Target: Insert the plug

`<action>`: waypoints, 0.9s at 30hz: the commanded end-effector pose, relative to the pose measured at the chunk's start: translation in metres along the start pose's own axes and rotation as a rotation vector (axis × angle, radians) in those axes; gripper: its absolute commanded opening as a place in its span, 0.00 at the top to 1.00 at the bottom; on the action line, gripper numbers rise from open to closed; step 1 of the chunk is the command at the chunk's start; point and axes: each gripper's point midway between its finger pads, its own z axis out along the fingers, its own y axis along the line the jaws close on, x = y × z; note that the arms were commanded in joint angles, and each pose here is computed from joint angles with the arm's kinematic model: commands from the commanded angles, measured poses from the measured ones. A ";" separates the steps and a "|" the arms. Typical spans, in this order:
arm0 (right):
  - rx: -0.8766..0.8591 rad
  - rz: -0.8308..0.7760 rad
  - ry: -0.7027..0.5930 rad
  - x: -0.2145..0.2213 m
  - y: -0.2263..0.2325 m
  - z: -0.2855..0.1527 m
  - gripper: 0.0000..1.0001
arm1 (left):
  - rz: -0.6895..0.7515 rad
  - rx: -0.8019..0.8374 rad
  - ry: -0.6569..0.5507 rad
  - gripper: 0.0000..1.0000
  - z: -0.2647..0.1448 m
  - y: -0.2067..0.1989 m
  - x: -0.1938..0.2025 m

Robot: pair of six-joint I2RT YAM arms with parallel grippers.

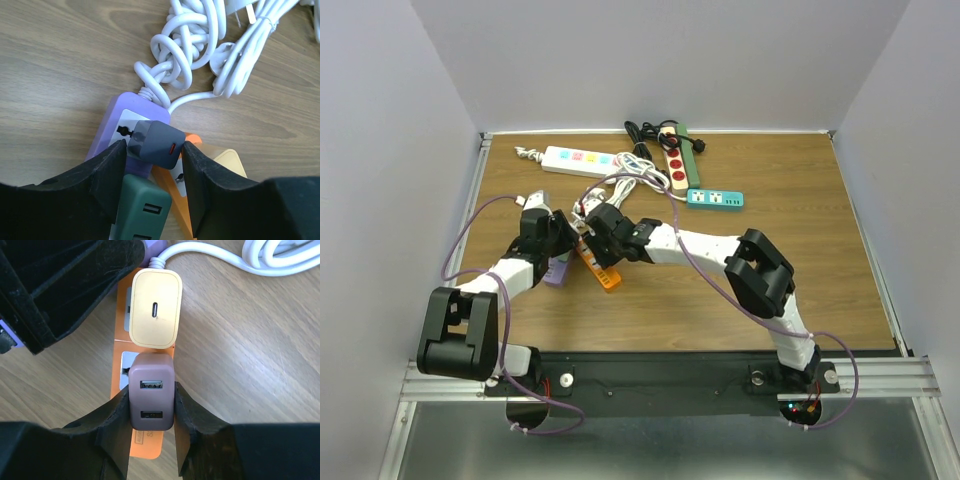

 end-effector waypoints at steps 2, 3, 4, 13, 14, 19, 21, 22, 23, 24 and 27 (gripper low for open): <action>0.077 -0.031 0.814 0.268 -0.049 0.011 1.00 | 0.016 -0.069 0.113 0.43 0.001 0.017 0.029; 0.080 -0.026 0.814 0.269 -0.048 0.004 1.00 | 0.016 -0.068 0.114 0.43 0.002 0.016 0.029; 0.087 -0.025 0.826 0.274 -0.049 -0.001 0.99 | 0.016 -0.069 0.117 0.43 0.002 0.017 0.030; 0.155 -0.079 0.889 0.279 -0.056 0.008 0.99 | 0.014 -0.071 0.119 0.44 0.002 0.017 0.030; 0.170 -0.078 0.881 0.278 -0.055 0.001 1.00 | 0.014 -0.072 0.121 0.44 0.002 0.017 0.030; 0.194 -0.093 0.911 0.289 -0.054 0.000 0.99 | 0.018 -0.067 0.135 0.45 0.006 0.016 0.032; 0.205 -0.120 0.929 0.295 -0.057 0.015 1.00 | 0.019 -0.065 0.138 0.45 0.006 0.016 0.033; 0.199 -0.117 0.928 0.292 -0.055 0.017 1.00 | 0.017 -0.064 0.135 0.45 0.006 0.016 0.032; 0.194 -0.107 0.938 0.295 -0.054 0.015 1.00 | 0.018 -0.066 0.136 0.45 0.005 0.016 0.033; 0.189 -0.098 0.946 0.298 -0.053 0.011 1.00 | 0.018 -0.067 0.135 0.45 0.005 0.017 0.033; 0.207 -0.100 0.929 0.294 -0.053 -0.003 1.00 | 0.017 -0.068 0.140 0.45 0.007 0.017 0.033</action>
